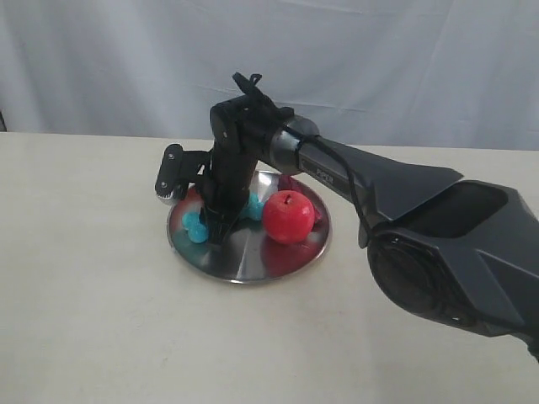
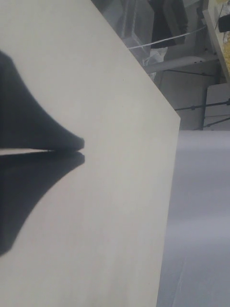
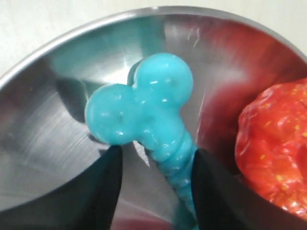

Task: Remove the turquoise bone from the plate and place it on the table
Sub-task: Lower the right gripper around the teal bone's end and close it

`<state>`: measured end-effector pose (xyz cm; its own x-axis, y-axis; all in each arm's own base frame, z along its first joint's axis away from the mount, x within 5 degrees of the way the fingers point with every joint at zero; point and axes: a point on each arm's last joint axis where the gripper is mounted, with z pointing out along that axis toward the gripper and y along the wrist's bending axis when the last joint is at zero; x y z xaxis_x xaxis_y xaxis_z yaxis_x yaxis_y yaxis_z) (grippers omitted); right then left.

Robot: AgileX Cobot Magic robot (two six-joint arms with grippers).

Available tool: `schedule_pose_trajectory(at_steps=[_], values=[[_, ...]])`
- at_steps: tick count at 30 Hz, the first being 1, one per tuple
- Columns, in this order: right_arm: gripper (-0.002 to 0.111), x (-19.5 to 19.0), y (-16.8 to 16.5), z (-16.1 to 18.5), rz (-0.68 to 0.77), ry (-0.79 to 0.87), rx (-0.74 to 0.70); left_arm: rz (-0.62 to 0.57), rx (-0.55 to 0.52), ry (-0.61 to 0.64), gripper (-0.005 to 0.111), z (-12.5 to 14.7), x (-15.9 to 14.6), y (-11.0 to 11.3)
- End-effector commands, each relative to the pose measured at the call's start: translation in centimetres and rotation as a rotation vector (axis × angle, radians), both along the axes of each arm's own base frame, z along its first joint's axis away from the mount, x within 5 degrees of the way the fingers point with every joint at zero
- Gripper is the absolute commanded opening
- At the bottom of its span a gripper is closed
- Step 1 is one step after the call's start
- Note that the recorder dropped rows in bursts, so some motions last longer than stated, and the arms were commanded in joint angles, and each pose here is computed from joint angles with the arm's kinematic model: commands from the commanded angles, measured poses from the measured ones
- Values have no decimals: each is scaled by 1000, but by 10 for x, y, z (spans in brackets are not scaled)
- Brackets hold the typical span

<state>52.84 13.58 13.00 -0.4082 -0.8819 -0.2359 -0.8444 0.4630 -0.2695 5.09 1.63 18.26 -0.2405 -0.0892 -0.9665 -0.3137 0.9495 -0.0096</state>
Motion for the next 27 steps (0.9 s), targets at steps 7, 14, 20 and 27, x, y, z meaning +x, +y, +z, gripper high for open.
schedule_pose_trajectory(at_steps=[7,14,20,27], values=[[10,-1,-3,-22,-21,43,-5,3,-4,-6,0,0,0,0],[30,-3,-5,-23,2,74,-41,3,-4,-6,0,0,0,0],[55,0,-5,-22,10,31,-40,3,-4,-6,0,0,0,0],[40,3,-4,-27,2,10,-36,3,-4,-6,0,0,0,0]])
